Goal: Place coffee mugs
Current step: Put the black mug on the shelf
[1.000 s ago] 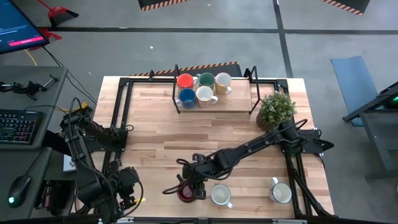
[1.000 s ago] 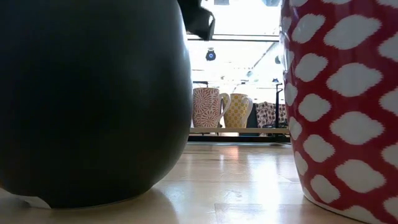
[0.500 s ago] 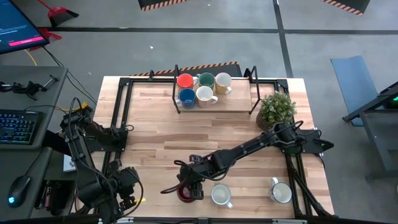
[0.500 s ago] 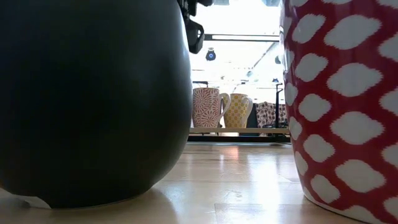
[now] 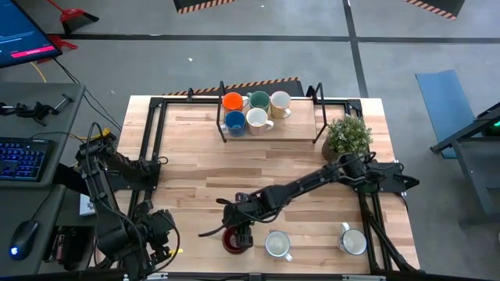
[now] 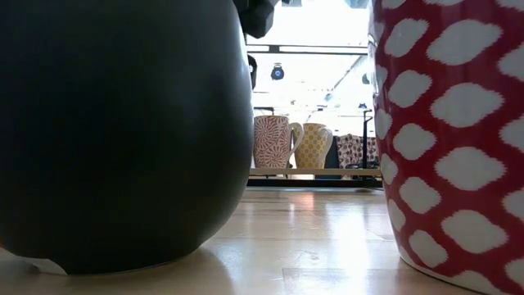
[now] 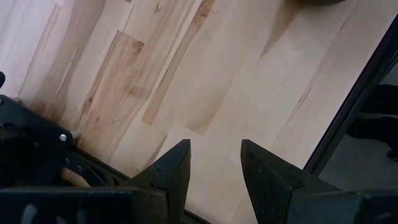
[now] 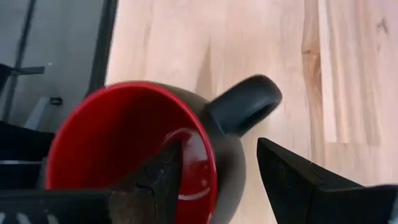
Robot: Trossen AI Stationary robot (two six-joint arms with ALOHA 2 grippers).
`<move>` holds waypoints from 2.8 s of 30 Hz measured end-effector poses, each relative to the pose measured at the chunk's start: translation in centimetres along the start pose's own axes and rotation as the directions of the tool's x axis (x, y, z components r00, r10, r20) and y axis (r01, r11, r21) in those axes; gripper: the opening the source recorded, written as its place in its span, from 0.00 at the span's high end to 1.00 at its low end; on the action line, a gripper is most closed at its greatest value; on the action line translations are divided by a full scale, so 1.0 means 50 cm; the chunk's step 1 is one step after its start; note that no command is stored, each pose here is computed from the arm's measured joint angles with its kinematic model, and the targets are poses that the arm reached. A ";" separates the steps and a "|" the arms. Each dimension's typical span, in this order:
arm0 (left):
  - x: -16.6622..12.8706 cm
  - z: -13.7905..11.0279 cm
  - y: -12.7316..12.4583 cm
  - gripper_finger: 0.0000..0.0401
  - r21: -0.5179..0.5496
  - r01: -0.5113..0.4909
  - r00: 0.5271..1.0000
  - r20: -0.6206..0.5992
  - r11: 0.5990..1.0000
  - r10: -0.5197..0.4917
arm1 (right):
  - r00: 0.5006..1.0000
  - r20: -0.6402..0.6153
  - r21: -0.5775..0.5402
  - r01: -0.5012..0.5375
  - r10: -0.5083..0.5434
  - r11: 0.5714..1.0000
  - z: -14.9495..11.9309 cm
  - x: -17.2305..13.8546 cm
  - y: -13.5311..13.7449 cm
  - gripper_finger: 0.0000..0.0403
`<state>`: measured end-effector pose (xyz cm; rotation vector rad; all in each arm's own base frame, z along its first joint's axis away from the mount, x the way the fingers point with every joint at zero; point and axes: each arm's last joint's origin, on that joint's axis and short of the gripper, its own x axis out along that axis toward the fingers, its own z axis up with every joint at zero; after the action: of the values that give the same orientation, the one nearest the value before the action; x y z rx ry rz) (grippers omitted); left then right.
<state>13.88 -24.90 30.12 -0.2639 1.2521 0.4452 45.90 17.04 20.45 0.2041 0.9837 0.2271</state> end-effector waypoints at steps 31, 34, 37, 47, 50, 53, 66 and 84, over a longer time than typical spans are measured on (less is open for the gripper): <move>0.000 0.003 0.000 0.67 -0.005 0.002 0.999 0.044 1.000 -0.002 | 1.000 0.010 0.037 -0.020 0.020 0.999 0.005 0.010 -0.013 0.98; 0.000 0.003 0.000 0.67 -0.005 0.002 0.999 0.044 1.000 -0.002 | 0.999 0.003 0.044 -0.033 0.033 0.998 0.006 0.008 -0.015 0.99; 0.000 0.003 0.000 0.67 -0.005 0.002 0.999 0.044 1.000 -0.002 | 1.000 0.015 0.030 -0.025 0.025 0.999 0.025 -0.008 -0.019 0.99; 0.000 0.003 0.000 0.67 -0.005 0.002 0.999 0.051 1.000 -0.002 | 0.963 -0.036 -0.098 0.262 -0.267 0.960 0.108 -0.203 -0.017 1.00; 0.000 0.003 -0.001 0.67 -0.005 0.002 0.998 0.059 1.000 -0.002 | 0.940 -0.034 -0.089 0.335 -0.339 0.938 0.100 -0.262 -0.032 1.00; 0.001 0.004 0.000 0.67 -0.009 0.001 0.996 0.085 1.000 0.000 | 0.914 -0.099 -0.036 0.392 -0.393 0.919 0.078 -0.296 -0.056 1.00; 0.006 0.023 0.000 0.67 -0.041 -0.001 0.989 0.146 0.999 0.007 | 0.692 -0.401 -0.062 0.633 -0.600 0.772 0.021 -0.350 -0.216 1.00; 0.009 0.035 0.002 0.67 -0.060 -0.012 0.988 0.151 0.998 0.021 | 0.729 -0.417 0.106 0.631 -0.542 0.768 0.000 -0.538 -0.425 1.00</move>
<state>15.46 -23.99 30.21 -0.2648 1.0946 0.5080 33.60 -10.85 36.12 0.0563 1.4013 -0.4736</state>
